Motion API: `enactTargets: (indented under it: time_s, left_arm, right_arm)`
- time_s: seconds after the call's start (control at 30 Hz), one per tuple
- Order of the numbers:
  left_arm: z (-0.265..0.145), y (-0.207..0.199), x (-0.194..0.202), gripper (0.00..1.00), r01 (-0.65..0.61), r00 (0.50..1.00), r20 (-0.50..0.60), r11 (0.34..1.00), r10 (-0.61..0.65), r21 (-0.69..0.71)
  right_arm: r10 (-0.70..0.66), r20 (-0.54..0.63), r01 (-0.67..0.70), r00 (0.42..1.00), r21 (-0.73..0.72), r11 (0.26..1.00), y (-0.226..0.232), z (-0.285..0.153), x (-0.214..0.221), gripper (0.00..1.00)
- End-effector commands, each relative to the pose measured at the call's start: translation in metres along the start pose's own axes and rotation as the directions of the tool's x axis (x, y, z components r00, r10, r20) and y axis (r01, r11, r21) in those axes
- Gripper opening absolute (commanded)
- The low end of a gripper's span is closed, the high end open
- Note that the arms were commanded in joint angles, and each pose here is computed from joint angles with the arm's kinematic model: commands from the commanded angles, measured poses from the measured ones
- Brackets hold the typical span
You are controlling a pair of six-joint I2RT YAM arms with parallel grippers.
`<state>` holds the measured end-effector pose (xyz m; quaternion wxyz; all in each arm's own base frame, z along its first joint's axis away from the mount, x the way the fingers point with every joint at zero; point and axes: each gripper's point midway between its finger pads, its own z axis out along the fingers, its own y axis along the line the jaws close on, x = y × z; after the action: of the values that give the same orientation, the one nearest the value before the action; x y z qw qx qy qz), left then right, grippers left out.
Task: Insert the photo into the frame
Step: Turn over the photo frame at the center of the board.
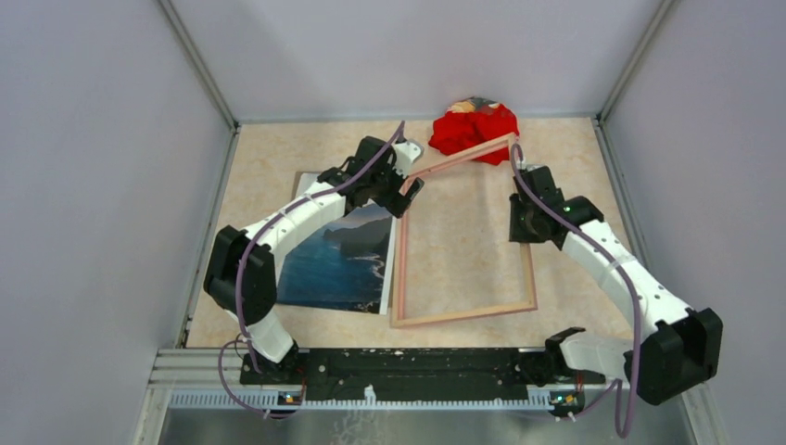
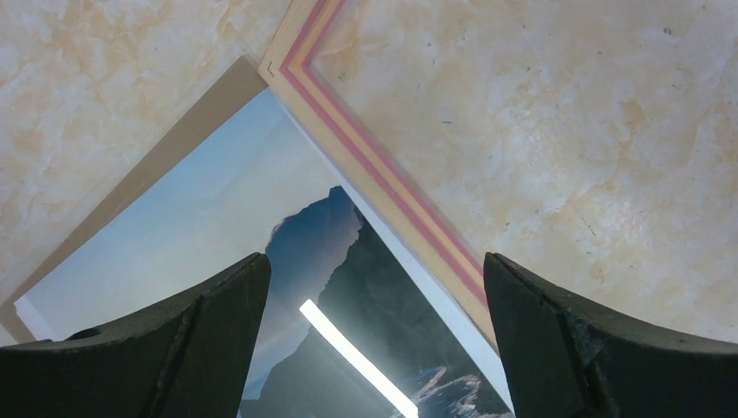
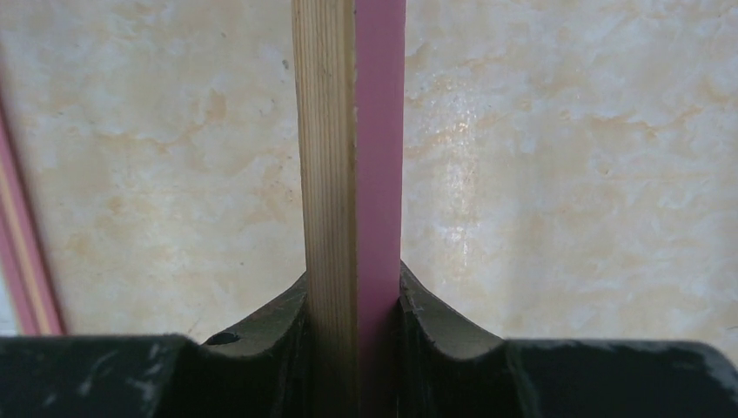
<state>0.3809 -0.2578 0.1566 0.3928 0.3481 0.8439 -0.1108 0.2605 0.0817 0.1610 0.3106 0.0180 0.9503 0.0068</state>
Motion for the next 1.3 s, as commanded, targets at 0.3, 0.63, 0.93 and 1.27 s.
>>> enactTargets:
  time_s: [0.3,0.63,0.93,1.27]
  left_arm:
    - [-0.010,0.018,0.001,0.98,-0.013,1.000,0.020,0.998,0.015,-0.054]
    - [-0.019,0.049,-0.003,0.98,0.046,0.998,0.046,0.996,-0.043,-0.072]
    - [-0.022,0.088,0.011,0.98,0.110,0.993,0.057,0.990,-0.105,-0.088]
    - [-0.023,0.132,0.038,0.98,0.157,0.988,0.020,0.977,-0.156,-0.142]
  right_arm:
    - [-0.093,-0.066,0.110,0.993,0.332,0.937,-0.049,0.061,0.019,0.00]
    - [-0.172,-0.228,0.250,0.958,0.376,0.892,-0.052,0.107,0.039,0.01]
    - [-0.257,-0.349,0.394,0.901,0.414,0.820,-0.054,0.122,0.052,0.13]
    - [-0.094,-0.202,0.179,0.975,0.460,0.870,-0.051,0.099,0.022,0.76]
